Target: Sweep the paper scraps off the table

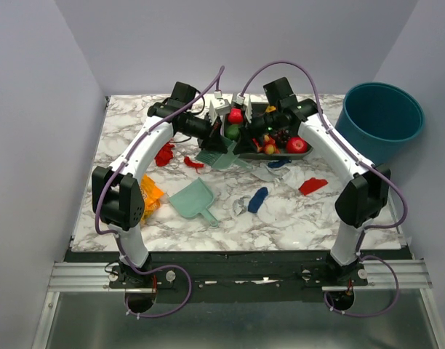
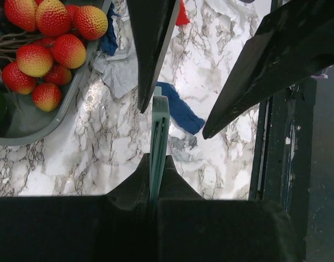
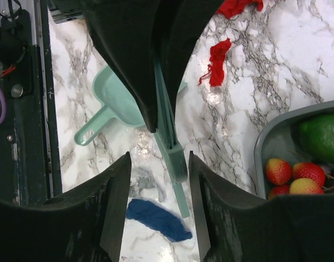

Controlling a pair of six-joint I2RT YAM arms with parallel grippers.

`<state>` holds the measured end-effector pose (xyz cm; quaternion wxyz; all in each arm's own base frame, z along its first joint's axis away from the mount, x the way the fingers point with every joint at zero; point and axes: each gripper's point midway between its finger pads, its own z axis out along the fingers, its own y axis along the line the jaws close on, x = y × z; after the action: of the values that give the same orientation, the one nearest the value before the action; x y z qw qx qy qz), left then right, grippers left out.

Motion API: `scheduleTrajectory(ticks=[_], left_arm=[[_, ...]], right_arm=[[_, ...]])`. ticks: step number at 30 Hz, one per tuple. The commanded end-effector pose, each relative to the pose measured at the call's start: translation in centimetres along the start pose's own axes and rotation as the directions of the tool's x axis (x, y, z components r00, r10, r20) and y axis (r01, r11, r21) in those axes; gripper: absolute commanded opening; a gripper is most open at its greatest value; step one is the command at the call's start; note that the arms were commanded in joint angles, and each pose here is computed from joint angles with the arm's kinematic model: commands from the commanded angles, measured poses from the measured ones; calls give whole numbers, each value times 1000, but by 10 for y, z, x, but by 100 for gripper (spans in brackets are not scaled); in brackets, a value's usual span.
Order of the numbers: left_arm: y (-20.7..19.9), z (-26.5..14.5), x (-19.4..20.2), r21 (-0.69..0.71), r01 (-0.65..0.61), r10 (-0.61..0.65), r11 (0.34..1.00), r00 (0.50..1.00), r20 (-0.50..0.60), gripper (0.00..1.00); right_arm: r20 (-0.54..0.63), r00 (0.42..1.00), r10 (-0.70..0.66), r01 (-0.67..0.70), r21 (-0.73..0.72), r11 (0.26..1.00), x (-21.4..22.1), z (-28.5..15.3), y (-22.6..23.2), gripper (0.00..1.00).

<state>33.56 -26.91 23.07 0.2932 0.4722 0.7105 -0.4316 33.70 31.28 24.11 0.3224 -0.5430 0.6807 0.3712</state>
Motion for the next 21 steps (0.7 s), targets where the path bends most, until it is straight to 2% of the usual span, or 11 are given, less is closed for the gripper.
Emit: scheduleTrajectory(ticks=[1, 8, 11, 12, 13, 15, 16, 18, 19, 20, 21], left_arm=[[-16, -8, -24, 21, -80, 79, 997, 995, 64, 0], [-17, -8, -29, 23, -75, 73, 997, 994, 80, 0], [-16, -7, -29, 20, -70, 68, 997, 995, 79, 3], [-15, -8, -29, 19, -66, 64, 998, 995, 81, 14], [-14, -8, -32, 10, -70, 69, 997, 993, 93, 25], [-9, -10, -32, -8, 2, -1, 1000, 994, 113, 44], [-6, -15, -45, -38, -32, 38, 999, 986, 161, 50], [5, -24, -42, -65, 102, -86, 993, 973, 216, 64], [12, -37, -66, -119, 39, -1, 992, 952, 307, 66], [16, -45, -73, -130, 91, -38, 987, 931, 362, 68], [26, -61, -78, -126, 220, -145, 967, 888, 437, 73]], right_arm=[[27, 999, 19, -18, -30, 999, -6, 5, -1, 52], [26, 999, 34, -33, -42, 999, -4, 8, -2, 40], [27, 999, 36, -35, -43, 998, -4, 8, -2, 22], [27, 999, 34, -33, -43, 999, -4, 8, -2, 5], [24, 999, 35, -34, -37, 999, -3, 7, -3, 1], [38, 998, 51, -50, -22, 998, -5, 1, -7, 1], [52, 996, 67, -66, -19, 998, -8, -4, -8, 1], [114, 980, 163, -166, 22, 986, -14, -21, -24, 1], [147, 969, 200, -207, 28, 978, -18, -29, -29, 0], [180, 955, 235, -246, 40, 968, -23, -39, -33, 1], [243, 921, 306, -329, 59, 943, -32, -55, -46, 1]])
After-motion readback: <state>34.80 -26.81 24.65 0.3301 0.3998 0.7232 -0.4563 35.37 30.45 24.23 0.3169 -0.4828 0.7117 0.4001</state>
